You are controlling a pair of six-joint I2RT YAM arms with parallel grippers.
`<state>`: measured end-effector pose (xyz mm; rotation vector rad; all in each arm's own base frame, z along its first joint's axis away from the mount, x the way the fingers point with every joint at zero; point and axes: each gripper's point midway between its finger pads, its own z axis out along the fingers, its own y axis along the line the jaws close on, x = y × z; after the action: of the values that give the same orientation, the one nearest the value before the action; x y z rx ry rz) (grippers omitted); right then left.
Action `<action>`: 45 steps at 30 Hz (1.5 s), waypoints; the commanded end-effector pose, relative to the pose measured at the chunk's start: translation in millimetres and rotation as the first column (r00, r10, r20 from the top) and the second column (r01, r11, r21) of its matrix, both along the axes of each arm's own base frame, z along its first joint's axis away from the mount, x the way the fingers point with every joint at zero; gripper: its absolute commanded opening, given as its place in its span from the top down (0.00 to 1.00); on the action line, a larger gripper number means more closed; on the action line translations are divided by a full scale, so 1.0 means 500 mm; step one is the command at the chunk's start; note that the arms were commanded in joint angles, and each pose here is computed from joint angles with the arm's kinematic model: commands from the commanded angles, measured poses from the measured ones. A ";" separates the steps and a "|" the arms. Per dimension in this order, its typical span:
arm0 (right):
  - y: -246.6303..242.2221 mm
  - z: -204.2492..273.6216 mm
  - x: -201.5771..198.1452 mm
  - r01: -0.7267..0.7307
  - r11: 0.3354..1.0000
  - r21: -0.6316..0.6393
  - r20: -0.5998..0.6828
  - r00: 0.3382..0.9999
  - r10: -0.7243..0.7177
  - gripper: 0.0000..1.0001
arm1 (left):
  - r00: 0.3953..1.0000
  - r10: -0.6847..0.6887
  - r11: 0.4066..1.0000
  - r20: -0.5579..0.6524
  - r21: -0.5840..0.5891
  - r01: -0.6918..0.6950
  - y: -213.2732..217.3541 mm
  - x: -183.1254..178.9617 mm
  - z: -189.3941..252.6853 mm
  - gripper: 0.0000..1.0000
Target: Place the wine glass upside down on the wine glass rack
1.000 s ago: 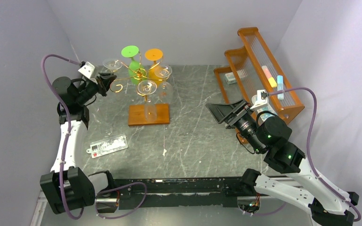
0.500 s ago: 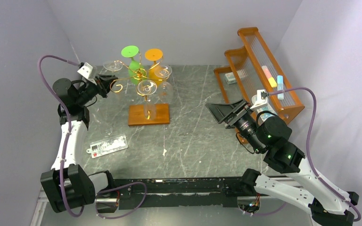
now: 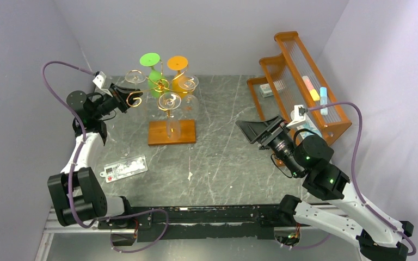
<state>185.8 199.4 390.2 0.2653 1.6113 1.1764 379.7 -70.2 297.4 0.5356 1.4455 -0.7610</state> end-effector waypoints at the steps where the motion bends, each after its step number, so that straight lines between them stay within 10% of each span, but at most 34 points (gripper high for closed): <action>1: 0.000 0.003 0.000 0.002 1.000 0.018 0.003 1.000 -0.002 0.28 | 0.993 -0.053 0.999 0.104 0.005 0.053 -0.006 0.001 0.057 0.95; 45: -0.001 -0.022 -0.014 -0.023 0.997 0.073 -0.032 0.999 0.025 0.28 | 0.985 0.172 0.979 -0.031 -0.102 -0.174 0.022 0.073 0.022 0.95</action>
<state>179.0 198.1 380.2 0.3015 1.6097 1.2408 409.4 -71.6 291.7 0.3469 1.4788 -0.7988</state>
